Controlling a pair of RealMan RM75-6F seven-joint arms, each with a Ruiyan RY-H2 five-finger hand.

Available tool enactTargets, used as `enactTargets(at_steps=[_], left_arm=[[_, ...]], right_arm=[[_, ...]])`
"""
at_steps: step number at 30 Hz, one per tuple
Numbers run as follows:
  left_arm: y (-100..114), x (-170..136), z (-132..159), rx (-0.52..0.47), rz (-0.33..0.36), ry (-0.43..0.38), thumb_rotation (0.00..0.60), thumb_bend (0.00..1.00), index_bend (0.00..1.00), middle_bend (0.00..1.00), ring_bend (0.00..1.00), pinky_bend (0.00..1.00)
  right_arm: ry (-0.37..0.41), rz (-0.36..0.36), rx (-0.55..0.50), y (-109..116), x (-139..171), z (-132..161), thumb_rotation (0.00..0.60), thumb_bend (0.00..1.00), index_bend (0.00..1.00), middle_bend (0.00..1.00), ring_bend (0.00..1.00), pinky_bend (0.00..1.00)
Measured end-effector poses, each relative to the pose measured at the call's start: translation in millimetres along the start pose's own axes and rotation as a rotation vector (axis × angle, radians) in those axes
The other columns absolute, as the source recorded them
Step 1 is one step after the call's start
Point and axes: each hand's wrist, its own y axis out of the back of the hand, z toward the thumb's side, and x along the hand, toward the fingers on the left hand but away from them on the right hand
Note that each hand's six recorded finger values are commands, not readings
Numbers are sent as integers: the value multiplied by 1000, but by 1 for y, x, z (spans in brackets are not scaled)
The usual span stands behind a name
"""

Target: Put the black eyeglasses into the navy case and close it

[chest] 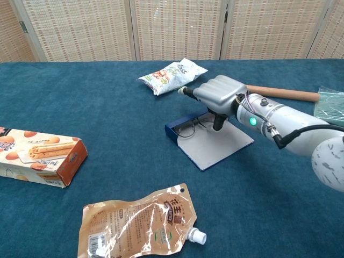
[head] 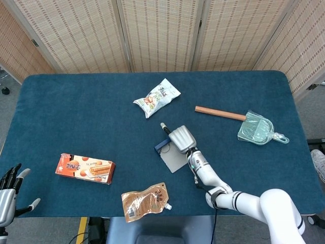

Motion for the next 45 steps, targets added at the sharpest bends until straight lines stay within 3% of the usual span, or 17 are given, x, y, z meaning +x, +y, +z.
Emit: enactTargets(at_steps=[10,16,19,22,25,29,32,45], left_arm=[[1,0,-2,0,2,5,600,188,182,56,41,176],[2,1,4,-3,9,-13,600,188,182,56,41,176],[3,2,6,-4,12,-18,600,189,182,56,41,175],[4,2,9,-4,11,-28,600,189,182,56,41,176],[3,3,11,-5,9,-34,600,189,182,56,41,176],[4,3,14,-2,10,-42,600,188,182,56,41,176],[4,4,17,-1,10,-50,600,189,182,56,41,175],[4,3,17,-1,6,-45,600,189,182,56,41,175]], right_arm=[[8,-35,-12,9,2,-1,600,265,0,998,1000,1000],[30,-83,-32,18,31,-13,600,265,9,969,1000,1000],[26,-117,-52,19,52,-26,600,268,85,955,1000,1000],[13,-135,-77,12,75,-42,600,299,180,948,1000,1000],[-1,-123,-97,-1,94,-54,600,299,195,948,1000,1000],[-18,-111,-109,-16,105,-65,600,192,195,950,1000,1000],[-32,-104,-109,-25,107,-70,600,135,195,953,1000,1000],[-49,-87,-102,-47,92,-67,600,132,195,953,1000,1000]])
